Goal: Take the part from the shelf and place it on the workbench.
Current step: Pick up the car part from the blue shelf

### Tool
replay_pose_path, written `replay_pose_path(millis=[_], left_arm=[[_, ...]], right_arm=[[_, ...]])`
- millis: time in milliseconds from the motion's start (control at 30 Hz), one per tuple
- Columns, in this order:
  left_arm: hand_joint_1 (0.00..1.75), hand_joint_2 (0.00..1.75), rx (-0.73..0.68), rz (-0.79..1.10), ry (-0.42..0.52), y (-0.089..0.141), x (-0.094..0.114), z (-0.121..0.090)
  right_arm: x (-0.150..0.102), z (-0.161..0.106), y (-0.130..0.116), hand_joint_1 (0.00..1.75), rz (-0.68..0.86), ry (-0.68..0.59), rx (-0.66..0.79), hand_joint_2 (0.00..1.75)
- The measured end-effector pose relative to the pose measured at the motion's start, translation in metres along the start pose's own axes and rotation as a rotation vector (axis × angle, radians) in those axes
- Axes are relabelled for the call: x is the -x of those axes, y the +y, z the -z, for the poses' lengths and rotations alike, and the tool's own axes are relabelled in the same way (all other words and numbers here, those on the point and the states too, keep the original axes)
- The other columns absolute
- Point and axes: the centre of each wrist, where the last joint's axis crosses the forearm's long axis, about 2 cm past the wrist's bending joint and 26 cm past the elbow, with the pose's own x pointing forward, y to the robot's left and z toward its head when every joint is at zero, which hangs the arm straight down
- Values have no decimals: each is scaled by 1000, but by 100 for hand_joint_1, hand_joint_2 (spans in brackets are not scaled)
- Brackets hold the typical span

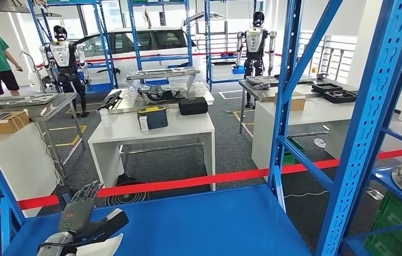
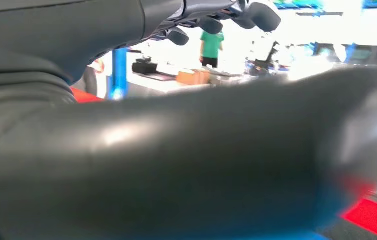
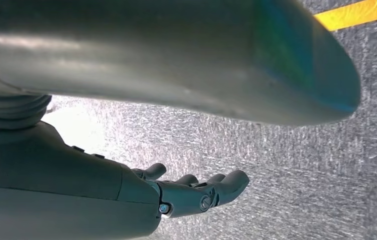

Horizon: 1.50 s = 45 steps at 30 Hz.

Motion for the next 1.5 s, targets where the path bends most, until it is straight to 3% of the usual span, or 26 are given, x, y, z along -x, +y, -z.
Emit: replay_pose_path(millis=[33,67,667,833,1100,1267,1500], left_arm=[[0,131,14,-6,-15,-1,0,0],[0,175,28,-10,-31,-1,0,0],[0,175,167,-124,-262,-13,-9,-2],[0,175,260,-255,-368,-13,-13,-1],[0,175,344,-419,-454,-19,-27,-2],[0,175,503,-396,-515,-26,-40,-4],[0,175,660,-327,-509,-37,-34,-12]], right_arm=[[0,0,1,0,-2,0,-2,0],[0,0,1,0,-3,0,-3,0],[-2,1,-4,0,-5,-7,5,0],[-3,1,-4,0,1,-7,6,0],[-3,1,-4,0,11,-6,8,0],[-2,1,-5,0,13,-10,10,0],[-2,1,-4,0,14,-18,10,0]])
